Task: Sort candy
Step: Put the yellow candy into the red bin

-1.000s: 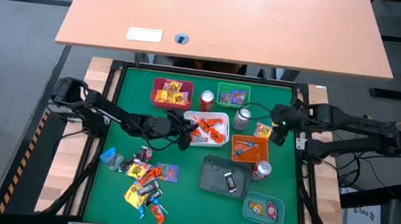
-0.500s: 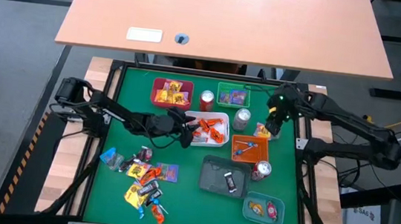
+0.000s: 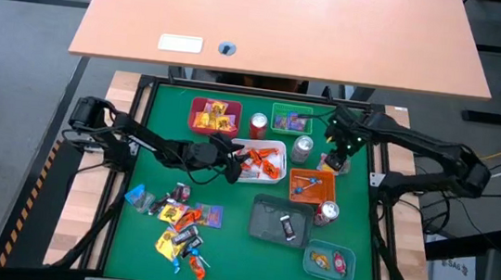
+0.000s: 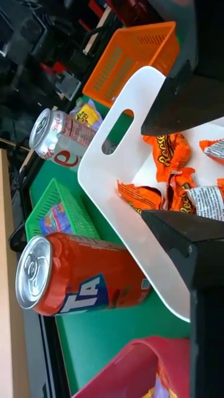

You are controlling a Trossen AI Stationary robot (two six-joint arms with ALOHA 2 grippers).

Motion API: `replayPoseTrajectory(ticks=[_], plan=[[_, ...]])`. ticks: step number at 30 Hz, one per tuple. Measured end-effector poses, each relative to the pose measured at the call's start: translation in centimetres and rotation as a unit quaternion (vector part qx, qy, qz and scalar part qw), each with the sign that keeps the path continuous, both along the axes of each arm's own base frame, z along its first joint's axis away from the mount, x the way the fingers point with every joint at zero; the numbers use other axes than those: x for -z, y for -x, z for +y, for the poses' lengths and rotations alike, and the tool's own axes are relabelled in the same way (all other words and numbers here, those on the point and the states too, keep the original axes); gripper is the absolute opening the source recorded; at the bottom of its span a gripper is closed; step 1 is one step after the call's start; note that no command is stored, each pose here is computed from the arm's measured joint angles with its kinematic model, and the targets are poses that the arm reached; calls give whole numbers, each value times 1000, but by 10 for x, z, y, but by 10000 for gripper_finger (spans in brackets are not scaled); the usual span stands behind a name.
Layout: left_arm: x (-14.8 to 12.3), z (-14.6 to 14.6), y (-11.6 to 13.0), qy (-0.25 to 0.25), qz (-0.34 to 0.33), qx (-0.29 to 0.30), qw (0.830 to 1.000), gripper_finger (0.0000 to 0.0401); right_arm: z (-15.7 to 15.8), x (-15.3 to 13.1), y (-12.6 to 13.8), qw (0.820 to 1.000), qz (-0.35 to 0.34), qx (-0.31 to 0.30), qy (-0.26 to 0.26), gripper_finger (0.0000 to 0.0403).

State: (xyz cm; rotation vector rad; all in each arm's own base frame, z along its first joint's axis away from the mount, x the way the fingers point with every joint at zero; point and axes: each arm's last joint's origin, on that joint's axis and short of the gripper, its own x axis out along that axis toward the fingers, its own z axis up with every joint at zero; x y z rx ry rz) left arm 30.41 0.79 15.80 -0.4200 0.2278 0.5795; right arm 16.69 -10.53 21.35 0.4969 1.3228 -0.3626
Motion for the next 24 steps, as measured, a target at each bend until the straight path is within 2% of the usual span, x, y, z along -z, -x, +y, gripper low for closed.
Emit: replayPoseTrajectory(ticks=[15,24], plan=[[0,0,0,0,0,0,1000,194,-14,41,-22,997,58,0,-43,179],[0,0,0,0,-1,0,1000,194,-21,59,-27,993,115,3,-15,176]])
